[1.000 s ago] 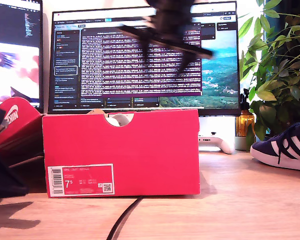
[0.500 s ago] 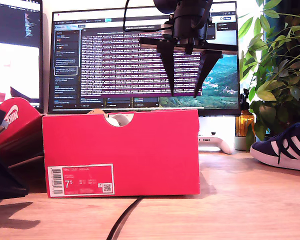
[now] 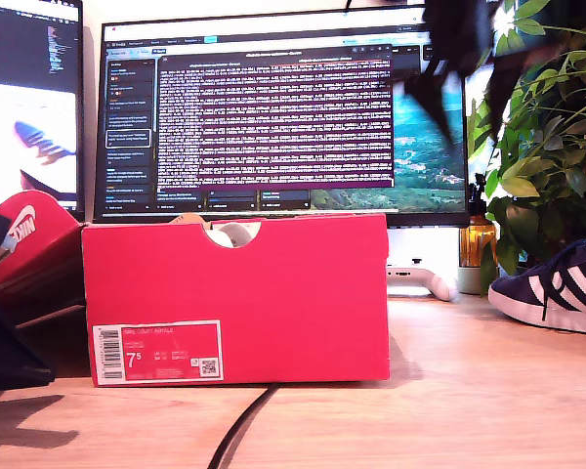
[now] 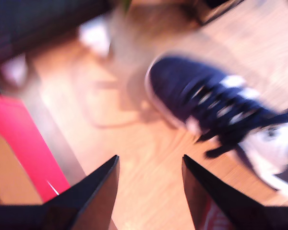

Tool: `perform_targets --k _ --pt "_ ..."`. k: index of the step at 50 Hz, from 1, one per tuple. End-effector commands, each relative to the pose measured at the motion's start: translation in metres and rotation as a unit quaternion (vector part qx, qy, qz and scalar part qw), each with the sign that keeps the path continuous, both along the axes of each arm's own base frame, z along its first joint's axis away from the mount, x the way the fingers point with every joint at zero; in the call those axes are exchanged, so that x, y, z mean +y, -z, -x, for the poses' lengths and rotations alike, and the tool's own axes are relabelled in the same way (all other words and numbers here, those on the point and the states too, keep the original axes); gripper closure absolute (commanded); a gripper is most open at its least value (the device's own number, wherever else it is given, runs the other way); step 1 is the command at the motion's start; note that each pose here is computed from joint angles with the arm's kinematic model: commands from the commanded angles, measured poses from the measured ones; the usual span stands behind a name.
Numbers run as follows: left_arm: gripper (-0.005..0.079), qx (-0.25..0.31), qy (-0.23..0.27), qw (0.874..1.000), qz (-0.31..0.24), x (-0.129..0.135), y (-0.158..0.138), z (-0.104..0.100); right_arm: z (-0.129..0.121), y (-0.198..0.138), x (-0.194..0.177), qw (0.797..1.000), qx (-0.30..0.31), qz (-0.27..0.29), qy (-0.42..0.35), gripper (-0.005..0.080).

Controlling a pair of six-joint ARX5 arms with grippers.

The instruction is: Pack the blue shoes by picking the first shoe and placing it inside the red shoebox, left side, then picking and rotating the second shoe and placing it in the shoebox

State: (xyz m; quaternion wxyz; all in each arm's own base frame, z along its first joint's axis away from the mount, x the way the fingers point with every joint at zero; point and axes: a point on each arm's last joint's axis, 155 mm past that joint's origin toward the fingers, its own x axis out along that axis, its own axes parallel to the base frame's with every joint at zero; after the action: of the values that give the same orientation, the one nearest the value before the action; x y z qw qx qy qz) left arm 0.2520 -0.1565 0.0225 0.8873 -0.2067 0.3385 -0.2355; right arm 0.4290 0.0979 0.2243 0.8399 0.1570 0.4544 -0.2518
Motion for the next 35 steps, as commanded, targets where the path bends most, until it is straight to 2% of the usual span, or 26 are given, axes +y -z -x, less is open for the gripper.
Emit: perform_targets --k 1,17,24,30,35 --pt "0.0763 -0.004 0.004 1.000 0.000 -0.002 -0.002 -0.001 0.005 -0.022 -0.005 1.000 -0.026 -0.002 0.004 0.0375" --pt "0.0763 -0.004 0.004 1.000 0.000 -0.002 -0.002 -0.001 0.010 -0.022 -0.033 0.999 -0.021 0.004 0.032 0.0374" --pt "0.0763 -0.004 0.004 1.000 0.000 -0.002 -0.002 -0.001 0.033 -0.009 -0.060 0.997 0.000 0.009 0.071 0.0375" --pt "0.0763 -0.004 0.004 1.000 0.000 -0.002 -0.002 -0.001 0.062 0.001 -0.081 0.992 0.010 -0.008 0.123 0.0377" --pt "0.0763 -0.004 0.004 1.000 0.000 -0.002 -0.002 -0.001 0.072 -0.001 -0.087 0.991 0.007 -0.015 0.132 0.0377"
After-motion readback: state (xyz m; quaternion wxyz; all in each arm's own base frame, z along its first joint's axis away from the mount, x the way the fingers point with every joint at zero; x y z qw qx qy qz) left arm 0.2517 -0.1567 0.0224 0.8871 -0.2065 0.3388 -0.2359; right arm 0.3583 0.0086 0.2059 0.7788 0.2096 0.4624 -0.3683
